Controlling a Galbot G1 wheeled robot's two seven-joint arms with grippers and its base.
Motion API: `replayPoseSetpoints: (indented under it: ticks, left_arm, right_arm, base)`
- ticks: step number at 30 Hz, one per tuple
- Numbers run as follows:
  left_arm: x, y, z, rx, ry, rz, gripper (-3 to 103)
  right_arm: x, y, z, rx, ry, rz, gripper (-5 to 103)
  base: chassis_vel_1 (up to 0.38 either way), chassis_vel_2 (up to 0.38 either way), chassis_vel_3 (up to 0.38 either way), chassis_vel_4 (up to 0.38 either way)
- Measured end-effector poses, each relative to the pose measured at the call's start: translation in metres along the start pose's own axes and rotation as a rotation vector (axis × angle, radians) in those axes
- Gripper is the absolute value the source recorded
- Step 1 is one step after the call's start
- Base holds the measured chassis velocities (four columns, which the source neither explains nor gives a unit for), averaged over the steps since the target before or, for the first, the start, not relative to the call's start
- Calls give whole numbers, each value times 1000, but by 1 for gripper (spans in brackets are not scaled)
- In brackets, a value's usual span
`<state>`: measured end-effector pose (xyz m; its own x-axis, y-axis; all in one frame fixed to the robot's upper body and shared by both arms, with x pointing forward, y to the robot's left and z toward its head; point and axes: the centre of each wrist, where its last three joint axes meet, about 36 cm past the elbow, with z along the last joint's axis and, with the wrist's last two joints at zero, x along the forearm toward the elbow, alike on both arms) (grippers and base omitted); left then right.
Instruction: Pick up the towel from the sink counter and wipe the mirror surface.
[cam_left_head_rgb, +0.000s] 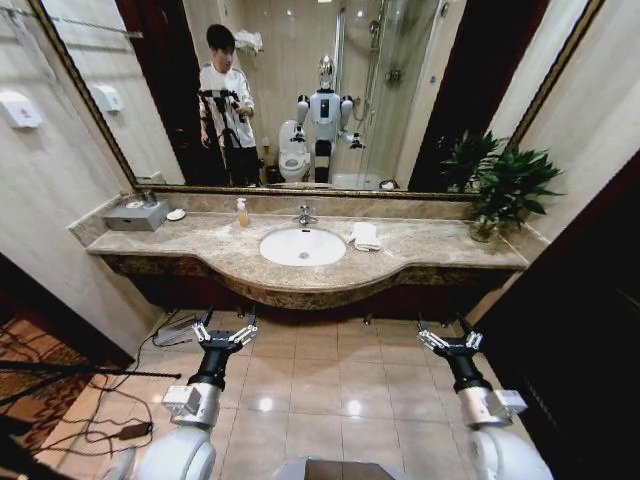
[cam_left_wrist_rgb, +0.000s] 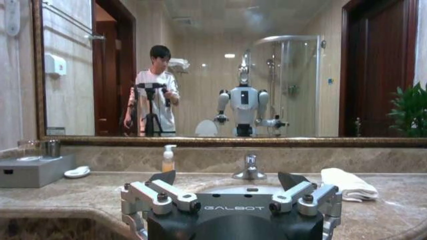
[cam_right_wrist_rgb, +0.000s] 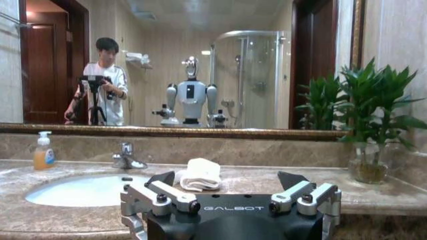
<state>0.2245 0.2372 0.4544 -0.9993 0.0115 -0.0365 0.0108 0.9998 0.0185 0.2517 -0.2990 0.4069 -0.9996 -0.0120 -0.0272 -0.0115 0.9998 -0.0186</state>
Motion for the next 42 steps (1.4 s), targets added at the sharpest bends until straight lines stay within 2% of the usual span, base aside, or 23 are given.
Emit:
replayPoseSetpoints:
  ticks: [17,34,42]
  left_arm:
    - [0,0,0,0,0,0,100]
    - [0,0,0,0,0,0,100]
    - [0,0,0,0,0,0,100]
  right_arm:
    - [-8,2,5,-1,0,-7,100]
    - [-24,16,6,-6,8,-17,100]
    - [-41,22,-2,-8,46,-11,100]
  base:
    - [-164,150,164,-156]
    - [-163,156,156,-157]
    - [-96,92,84,-77]
